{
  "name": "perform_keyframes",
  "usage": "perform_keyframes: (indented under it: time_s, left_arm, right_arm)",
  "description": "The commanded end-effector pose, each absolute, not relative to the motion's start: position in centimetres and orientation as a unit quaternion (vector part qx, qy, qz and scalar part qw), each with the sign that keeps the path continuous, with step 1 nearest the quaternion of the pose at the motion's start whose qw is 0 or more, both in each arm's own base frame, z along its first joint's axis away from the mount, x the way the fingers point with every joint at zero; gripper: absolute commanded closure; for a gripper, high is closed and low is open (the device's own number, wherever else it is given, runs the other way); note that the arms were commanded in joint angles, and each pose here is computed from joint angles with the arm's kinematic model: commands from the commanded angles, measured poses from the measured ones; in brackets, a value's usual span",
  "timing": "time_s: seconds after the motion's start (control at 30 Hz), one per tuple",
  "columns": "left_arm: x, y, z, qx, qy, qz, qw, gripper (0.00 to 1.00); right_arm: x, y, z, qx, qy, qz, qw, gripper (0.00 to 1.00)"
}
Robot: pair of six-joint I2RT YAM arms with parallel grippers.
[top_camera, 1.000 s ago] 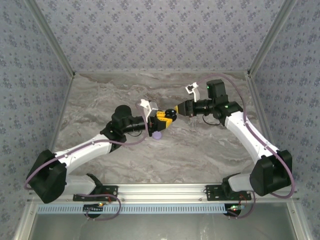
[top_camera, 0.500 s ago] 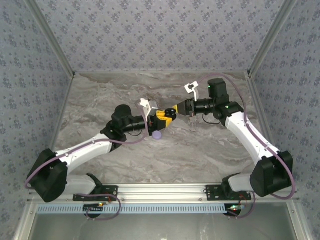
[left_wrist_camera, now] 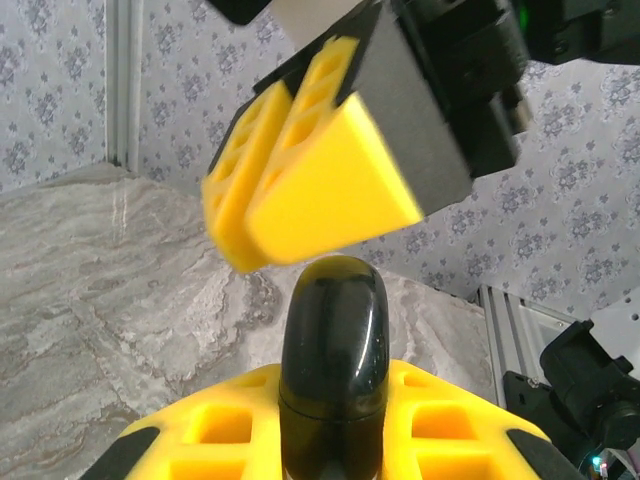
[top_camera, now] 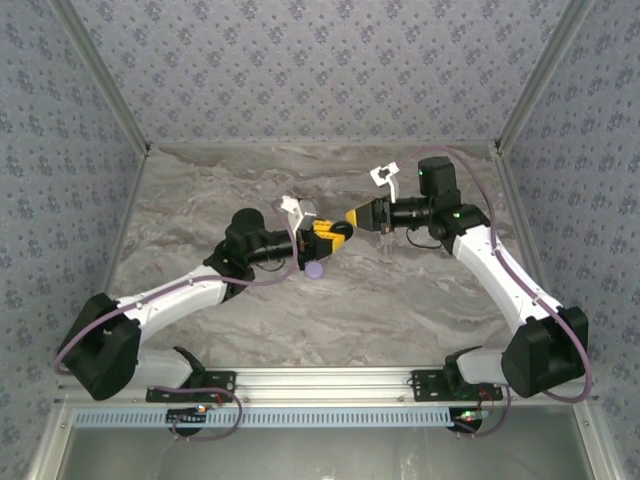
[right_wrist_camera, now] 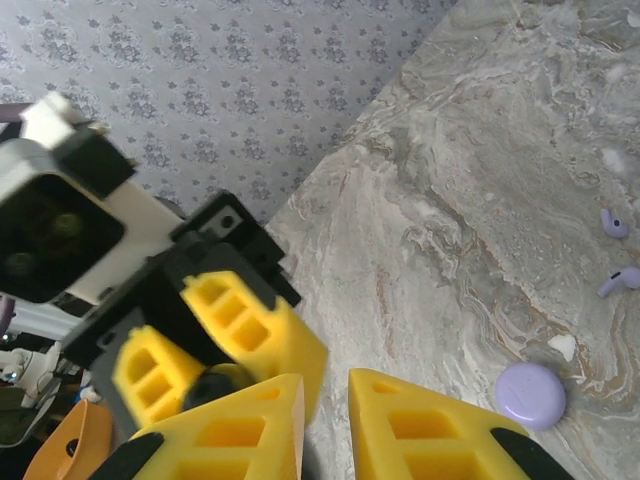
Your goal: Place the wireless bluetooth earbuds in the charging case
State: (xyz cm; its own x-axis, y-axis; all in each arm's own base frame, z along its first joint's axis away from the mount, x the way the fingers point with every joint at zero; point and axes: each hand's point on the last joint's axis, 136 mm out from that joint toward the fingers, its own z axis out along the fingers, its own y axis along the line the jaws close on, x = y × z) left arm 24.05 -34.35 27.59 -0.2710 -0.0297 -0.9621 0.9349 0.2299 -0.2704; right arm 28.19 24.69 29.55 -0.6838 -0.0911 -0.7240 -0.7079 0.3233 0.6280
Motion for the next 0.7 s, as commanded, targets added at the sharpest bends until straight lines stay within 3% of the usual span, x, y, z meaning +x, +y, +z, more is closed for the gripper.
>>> perform_keyframes:
  time_s: [0.0, 0.33, 0.67]
  left_arm:
    - [24.5, -34.1, 27.9, 0.356, 0.62, -0.502, 0.486, 0.88]
    - [28.9, -32.2, 25.3, 0.276, 0.713, -0.425, 0.484, 0.86]
    - [33.8, -28.1, 21.1, 0.128, 0.81, -0.356, 0.448, 0.79]
  right_arm:
    - [27.6, 24.5, 30.2, -0.273, 0.754, 0.513, 0.308, 0.78]
    - [31.7, 20.6, 26.4, -0.186, 0.85, 0.352, 0.344, 0.74]
    - [32.4, 18.7, 24.3, -0.155, 0.877, 0.303, 0.338, 0.74]
